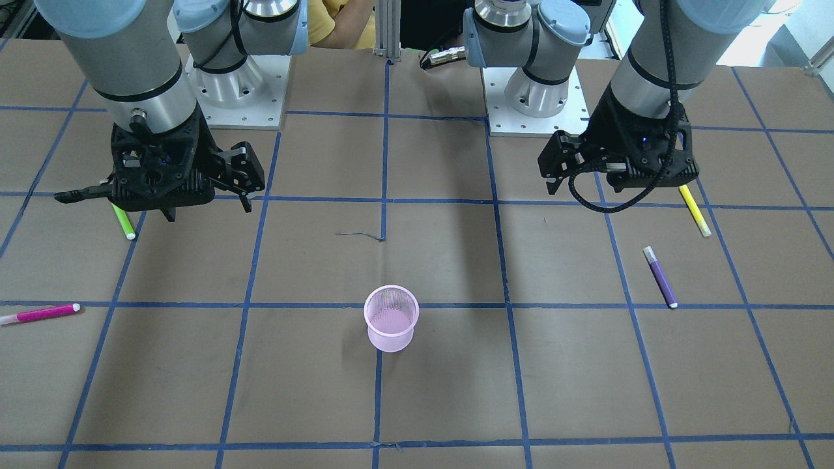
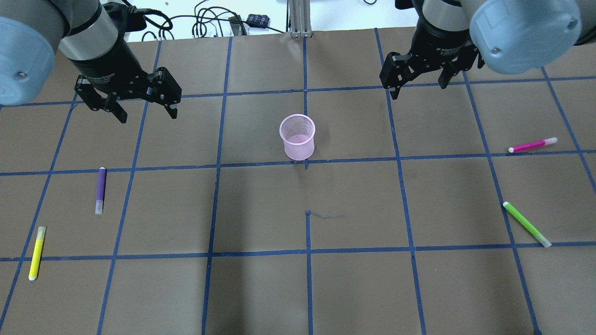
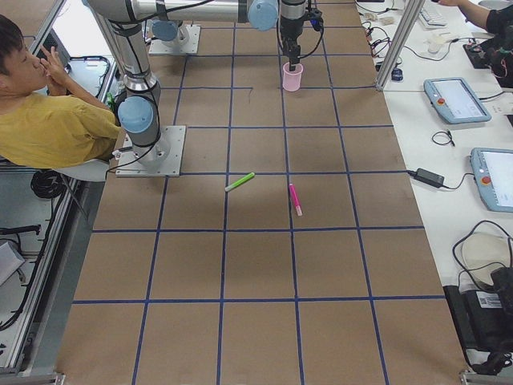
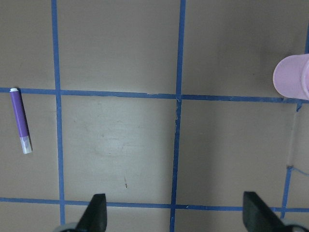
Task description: Insert purple and pink pens into pink cup
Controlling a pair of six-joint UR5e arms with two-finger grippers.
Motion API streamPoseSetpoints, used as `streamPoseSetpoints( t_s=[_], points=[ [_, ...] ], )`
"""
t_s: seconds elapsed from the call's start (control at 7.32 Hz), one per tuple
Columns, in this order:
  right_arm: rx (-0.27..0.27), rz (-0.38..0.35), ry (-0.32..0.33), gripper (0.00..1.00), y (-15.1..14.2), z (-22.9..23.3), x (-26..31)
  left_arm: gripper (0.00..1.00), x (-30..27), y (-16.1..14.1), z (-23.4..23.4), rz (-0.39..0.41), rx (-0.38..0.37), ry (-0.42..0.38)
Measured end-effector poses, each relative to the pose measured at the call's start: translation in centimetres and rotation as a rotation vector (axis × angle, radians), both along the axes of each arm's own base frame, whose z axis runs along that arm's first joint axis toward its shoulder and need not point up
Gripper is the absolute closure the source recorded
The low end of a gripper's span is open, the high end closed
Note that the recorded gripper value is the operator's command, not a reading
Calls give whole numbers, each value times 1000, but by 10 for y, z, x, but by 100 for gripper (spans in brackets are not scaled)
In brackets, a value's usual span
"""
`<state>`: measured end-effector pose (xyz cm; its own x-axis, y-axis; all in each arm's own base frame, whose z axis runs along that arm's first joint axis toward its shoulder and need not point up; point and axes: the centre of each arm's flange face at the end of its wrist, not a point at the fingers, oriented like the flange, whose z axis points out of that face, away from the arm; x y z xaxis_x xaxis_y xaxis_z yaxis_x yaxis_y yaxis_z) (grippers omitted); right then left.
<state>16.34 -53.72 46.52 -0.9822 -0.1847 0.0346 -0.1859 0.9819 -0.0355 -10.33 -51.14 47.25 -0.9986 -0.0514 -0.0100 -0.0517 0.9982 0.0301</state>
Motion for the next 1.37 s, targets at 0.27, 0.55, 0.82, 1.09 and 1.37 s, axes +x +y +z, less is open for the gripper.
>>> streamPoseSetpoints(
  t_s=[0.27,0.55,0.82,1.09,1.37],
  points=[
    [0,1,2,0,1,0,1,0,0,1,3,0,-5,-3],
    [-1,5,2,0,1,0,0,0,0,2,7,0,-14,-3],
    [0,73,6,0,-2,-1,-8,0,0,5,12,0,-24,0],
    [20,142,4,0,-10,-1,-52,0,-1,4,10,3,-20,5],
    [84,408,-14,0,-12,-7,-117,0,-1,4,10,3,-20,2]
  ],
)
